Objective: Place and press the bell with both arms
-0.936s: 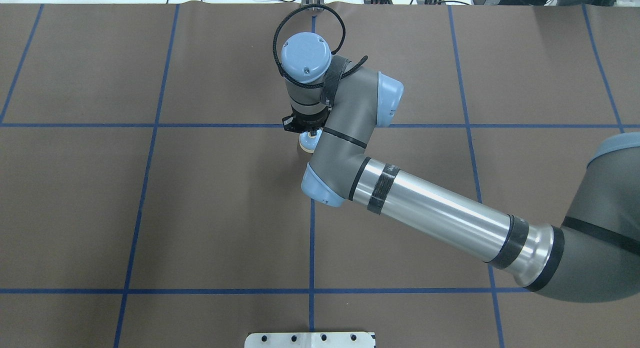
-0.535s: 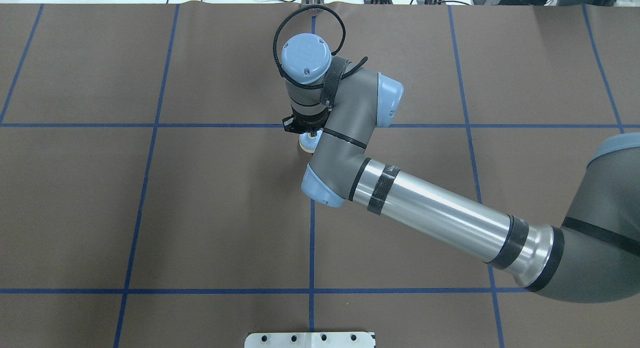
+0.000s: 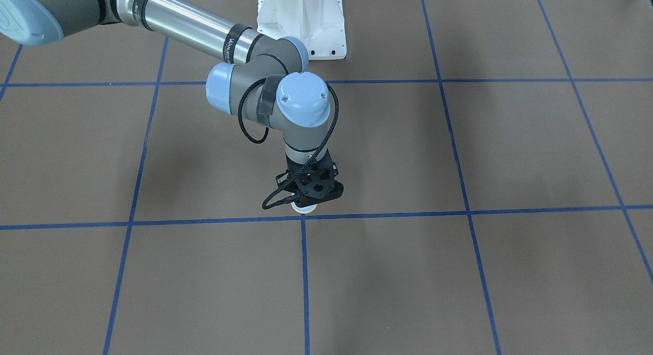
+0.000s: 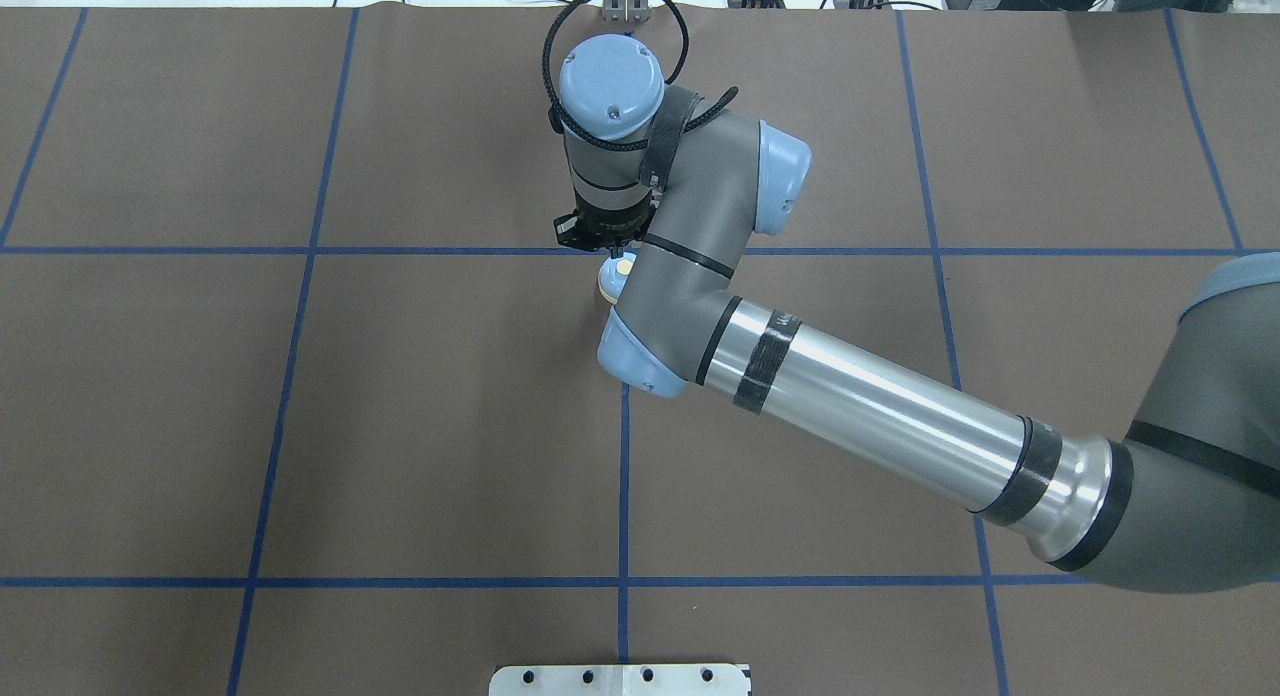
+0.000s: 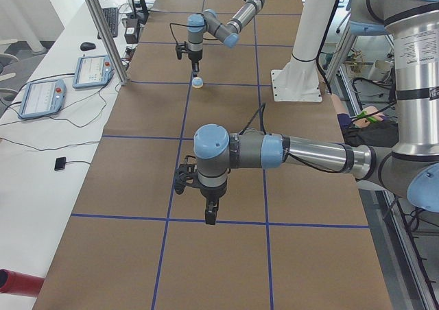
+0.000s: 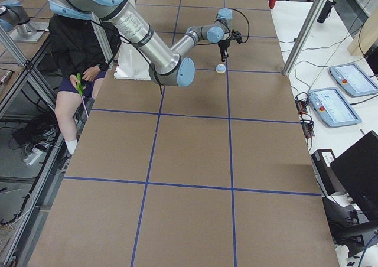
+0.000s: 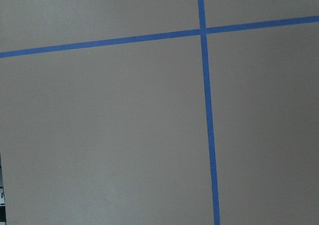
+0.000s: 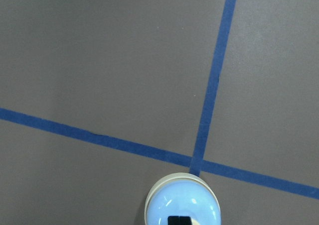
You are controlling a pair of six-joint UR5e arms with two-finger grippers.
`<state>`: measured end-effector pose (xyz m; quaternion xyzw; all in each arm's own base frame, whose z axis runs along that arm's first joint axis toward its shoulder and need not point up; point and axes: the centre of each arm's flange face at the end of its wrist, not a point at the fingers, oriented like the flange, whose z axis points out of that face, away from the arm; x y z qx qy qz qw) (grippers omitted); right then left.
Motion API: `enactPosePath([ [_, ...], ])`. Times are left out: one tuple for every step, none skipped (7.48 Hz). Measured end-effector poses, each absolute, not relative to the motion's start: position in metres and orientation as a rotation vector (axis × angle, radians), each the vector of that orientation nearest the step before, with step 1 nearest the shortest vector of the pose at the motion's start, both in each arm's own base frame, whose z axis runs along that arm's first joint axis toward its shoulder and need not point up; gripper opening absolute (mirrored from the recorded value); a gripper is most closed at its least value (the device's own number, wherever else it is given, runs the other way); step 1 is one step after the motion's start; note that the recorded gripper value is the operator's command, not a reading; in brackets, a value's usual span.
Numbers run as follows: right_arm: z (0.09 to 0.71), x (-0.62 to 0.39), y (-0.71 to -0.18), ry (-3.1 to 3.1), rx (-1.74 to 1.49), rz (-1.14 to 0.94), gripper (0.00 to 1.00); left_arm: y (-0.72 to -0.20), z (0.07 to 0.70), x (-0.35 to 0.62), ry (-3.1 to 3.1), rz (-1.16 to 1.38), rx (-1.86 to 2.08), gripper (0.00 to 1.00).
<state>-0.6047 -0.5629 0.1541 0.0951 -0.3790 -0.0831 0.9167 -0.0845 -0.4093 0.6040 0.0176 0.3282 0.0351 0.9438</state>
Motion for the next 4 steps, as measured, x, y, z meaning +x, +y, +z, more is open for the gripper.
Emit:
enactPosePath([
  [0.151,-0.594,-0.571,-0.788,0.197,-0.161,0.98,-0.409,0.604,-0.084,0.669,0.071,0.035,1.00],
  [0.152,-0.578,-0.582,-0.794,0.202,-0.145,0.99,-0.409,0.605,-0.083,0.680,0.070,0.034,1.00],
  [0.156,-0.557,-0.596,-0.801,0.204,-0.126,0.99,-0.410,0.606,-0.080,0.721,0.066,0.033,1.00],
  [0.165,-0.526,-0.612,-0.817,0.195,-0.116,0.99,-0.410,0.607,-0.076,0.783,0.050,0.034,1.00],
])
